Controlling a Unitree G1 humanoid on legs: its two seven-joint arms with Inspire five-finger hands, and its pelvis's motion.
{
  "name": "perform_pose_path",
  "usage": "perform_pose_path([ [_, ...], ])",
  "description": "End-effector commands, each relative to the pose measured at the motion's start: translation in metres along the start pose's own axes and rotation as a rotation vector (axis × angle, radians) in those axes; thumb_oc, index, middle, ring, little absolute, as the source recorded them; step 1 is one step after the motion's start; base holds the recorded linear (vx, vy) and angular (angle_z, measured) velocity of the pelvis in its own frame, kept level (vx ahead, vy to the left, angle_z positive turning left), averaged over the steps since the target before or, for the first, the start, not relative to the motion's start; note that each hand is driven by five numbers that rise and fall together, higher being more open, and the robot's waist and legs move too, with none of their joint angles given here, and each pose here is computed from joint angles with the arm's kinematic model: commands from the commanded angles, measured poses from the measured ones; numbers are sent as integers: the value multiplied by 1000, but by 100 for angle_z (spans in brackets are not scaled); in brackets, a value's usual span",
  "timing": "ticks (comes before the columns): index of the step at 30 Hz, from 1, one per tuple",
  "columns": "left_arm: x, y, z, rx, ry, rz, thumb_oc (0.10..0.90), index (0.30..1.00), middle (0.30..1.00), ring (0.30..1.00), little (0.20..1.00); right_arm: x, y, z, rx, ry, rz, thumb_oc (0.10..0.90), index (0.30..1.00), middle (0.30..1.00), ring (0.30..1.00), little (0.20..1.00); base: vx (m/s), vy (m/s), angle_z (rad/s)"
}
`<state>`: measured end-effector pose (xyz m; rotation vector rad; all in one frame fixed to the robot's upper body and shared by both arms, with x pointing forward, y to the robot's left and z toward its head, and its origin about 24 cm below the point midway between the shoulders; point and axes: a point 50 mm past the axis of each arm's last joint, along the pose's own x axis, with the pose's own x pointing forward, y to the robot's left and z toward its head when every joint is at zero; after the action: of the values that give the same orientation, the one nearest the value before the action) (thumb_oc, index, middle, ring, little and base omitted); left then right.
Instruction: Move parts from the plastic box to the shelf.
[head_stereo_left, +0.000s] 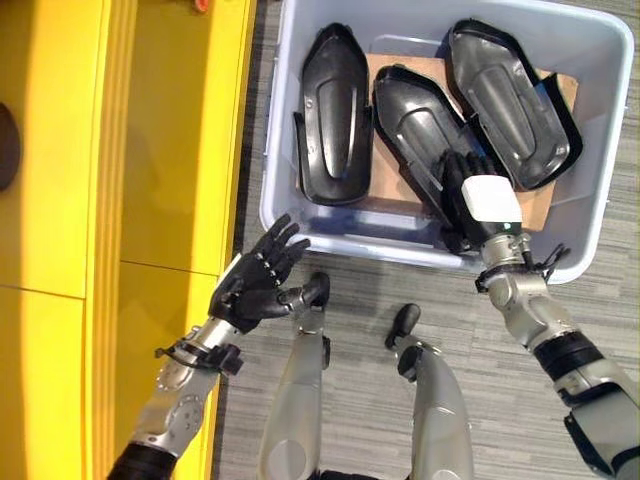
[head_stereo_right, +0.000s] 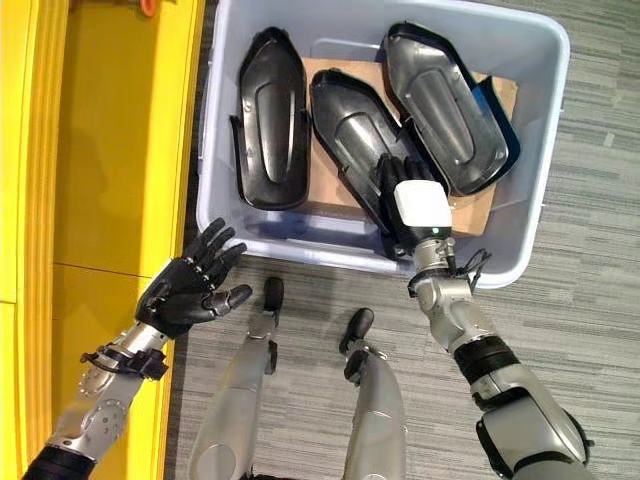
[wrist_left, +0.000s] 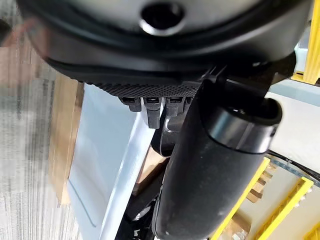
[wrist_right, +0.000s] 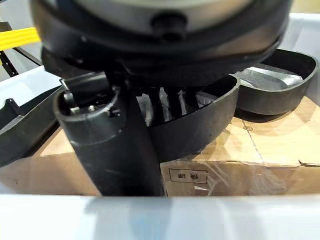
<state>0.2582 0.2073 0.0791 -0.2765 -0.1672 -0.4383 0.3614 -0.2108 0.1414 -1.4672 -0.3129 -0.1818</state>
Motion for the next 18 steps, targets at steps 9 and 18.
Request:
perform_pose_path([
  [9, 18, -28, 18, -29, -170, -154, 900, 1000, 1000, 1000, 1000, 23, -22, -15, -536, -193, 52, 900, 1000, 1000, 1000, 1000, -2, -30, 0],
  [18, 14, -24, 20, -8, -142, -178, 900, 1000, 1000, 1000, 1000, 31, -29, -26, -778, -240, 152, 900, 1000, 1000, 1000, 1000, -7, -52, 3],
])
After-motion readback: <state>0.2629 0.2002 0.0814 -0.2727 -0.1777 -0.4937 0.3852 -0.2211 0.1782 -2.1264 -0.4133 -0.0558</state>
